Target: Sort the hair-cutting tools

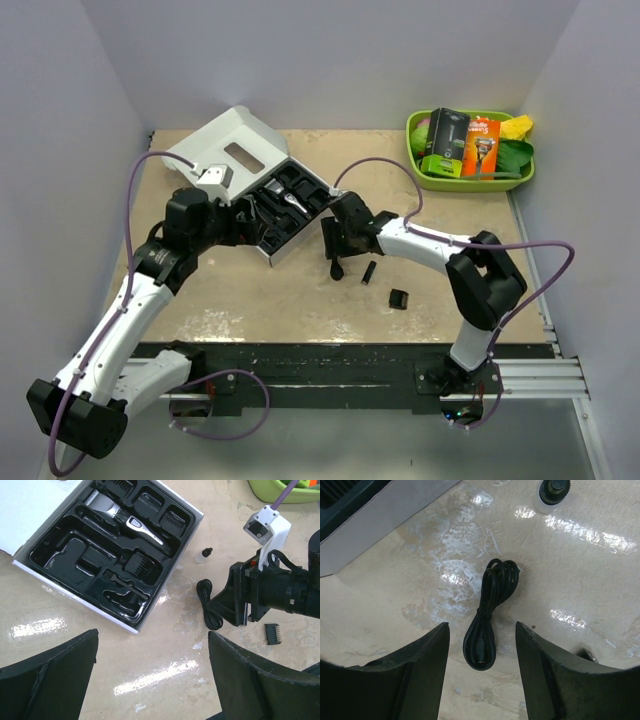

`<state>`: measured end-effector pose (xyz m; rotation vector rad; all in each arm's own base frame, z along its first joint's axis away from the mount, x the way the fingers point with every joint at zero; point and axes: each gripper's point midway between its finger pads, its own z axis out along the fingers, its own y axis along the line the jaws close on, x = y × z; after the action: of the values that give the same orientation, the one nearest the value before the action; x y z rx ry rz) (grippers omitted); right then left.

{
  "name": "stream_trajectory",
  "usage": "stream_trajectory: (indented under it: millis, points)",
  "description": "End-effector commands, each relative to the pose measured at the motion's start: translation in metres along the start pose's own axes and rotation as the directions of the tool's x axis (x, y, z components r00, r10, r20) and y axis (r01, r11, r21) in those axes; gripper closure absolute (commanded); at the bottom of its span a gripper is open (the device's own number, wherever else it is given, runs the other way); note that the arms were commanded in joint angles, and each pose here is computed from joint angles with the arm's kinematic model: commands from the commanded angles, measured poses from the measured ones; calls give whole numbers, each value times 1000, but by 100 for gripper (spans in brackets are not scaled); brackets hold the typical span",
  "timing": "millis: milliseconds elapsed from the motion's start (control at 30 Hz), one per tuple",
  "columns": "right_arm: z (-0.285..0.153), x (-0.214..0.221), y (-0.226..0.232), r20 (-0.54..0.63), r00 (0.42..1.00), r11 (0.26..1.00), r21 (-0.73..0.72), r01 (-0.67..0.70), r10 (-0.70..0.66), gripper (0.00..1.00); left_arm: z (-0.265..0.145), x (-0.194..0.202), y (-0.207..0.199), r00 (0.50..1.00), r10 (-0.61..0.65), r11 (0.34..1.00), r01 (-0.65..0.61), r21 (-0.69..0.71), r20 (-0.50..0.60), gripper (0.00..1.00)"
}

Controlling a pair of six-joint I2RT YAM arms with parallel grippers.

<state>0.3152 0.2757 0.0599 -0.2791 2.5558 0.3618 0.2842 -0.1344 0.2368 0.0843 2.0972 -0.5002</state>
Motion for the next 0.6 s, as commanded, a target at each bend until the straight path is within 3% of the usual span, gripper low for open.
stream_trajectory:
  millis: [0, 400, 500, 567]
  points:
    - [8, -7, -1, 54, 997, 998, 42, -49, 46, 44, -1, -5, 8, 998, -43, 998, 45, -43, 35, 6]
    - [38, 17, -4, -1, 999, 994, 103, -44, 45, 62, 0, 1, 12, 998, -55, 996, 57, -64, 28, 6]
    - [39, 16, -4, 0, 999, 993, 112, -43, 43, 81, -2, 2, 14, 998, -58, 996, 60, -73, 29, 6]
    - [36, 15, -4, 2, 999, 991, 128, -36, 36, 100, -2, 4, 17, 998, -61, 994, 63, -87, 24, 6]
